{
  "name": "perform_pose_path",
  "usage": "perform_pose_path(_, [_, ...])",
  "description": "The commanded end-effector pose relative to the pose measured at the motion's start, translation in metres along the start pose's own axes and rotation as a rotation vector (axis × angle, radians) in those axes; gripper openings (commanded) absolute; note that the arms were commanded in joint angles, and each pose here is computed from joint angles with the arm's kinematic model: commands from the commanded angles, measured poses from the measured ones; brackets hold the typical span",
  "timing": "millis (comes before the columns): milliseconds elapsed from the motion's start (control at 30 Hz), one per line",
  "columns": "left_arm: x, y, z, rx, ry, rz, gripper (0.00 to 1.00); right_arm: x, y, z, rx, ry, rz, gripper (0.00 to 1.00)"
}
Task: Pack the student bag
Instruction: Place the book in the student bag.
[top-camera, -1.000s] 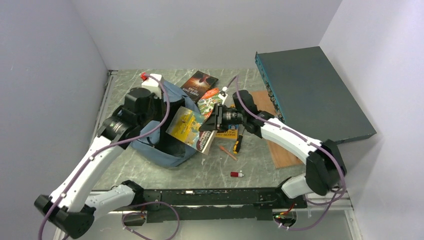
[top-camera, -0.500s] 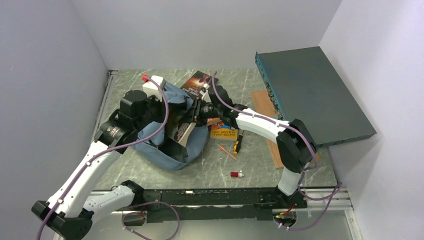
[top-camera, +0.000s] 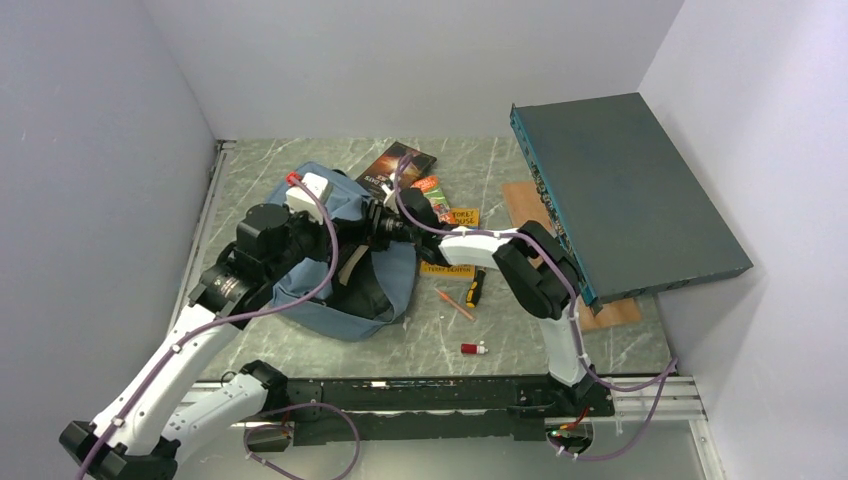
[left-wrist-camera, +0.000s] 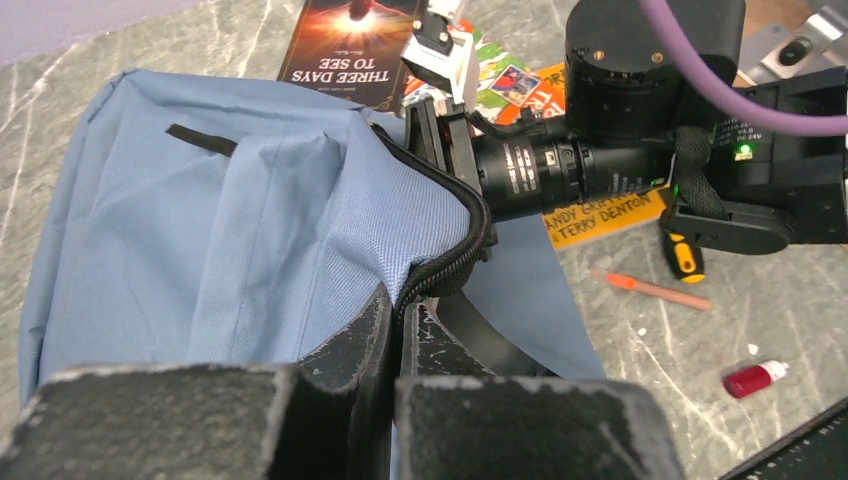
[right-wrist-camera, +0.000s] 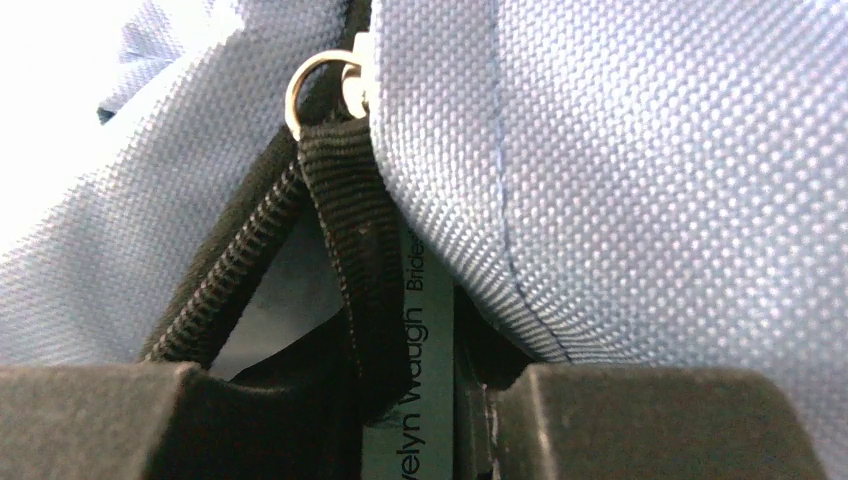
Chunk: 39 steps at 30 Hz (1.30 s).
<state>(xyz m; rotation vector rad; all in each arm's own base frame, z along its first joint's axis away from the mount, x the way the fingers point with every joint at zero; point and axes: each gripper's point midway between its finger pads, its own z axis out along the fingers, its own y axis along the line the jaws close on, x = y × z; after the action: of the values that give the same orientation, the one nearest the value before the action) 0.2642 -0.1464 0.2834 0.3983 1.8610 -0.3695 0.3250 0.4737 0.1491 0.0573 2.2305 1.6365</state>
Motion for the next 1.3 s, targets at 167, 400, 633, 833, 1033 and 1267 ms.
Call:
perform_pose_path(167, [-0.027,0.025,0.000,-0.135,-0.071,0.051,0.00,-0.027,0.022,0.011,-0.053,-0.012,-0.241,0.18])
perform_pose_path(400, [-0.023,0.014,0.008,-0.077,-0.062,0.032,0.00,-0.029,-0.021,0.001,0.065,-0.045,-0.198,0.72])
perform_pose_path(633, [-0.017,0.006,0.018,-0.033,-0.036,0.026,0.00,-0.021,-0.029,-0.026,0.132,-0.084,-0.144,0.77])
perform_pose_path(833, [-0.014,-0.001,0.021,0.003,-0.031,0.025,0.00,-0.010,-0.031,-0.027,0.093,-0.070,-0.131,0.25])
perform_pose_path(1033, [-0.013,-0.003,0.022,0.019,-0.035,0.036,0.00,-0.014,-0.019,-0.007,0.072,-0.049,-0.185,0.00])
perform_pose_path(1267, [-0.017,-0.008,0.019,0.051,-0.053,0.057,0.00,-0.033,-0.004,0.023,0.046,-0.167,-0.195,0.00])
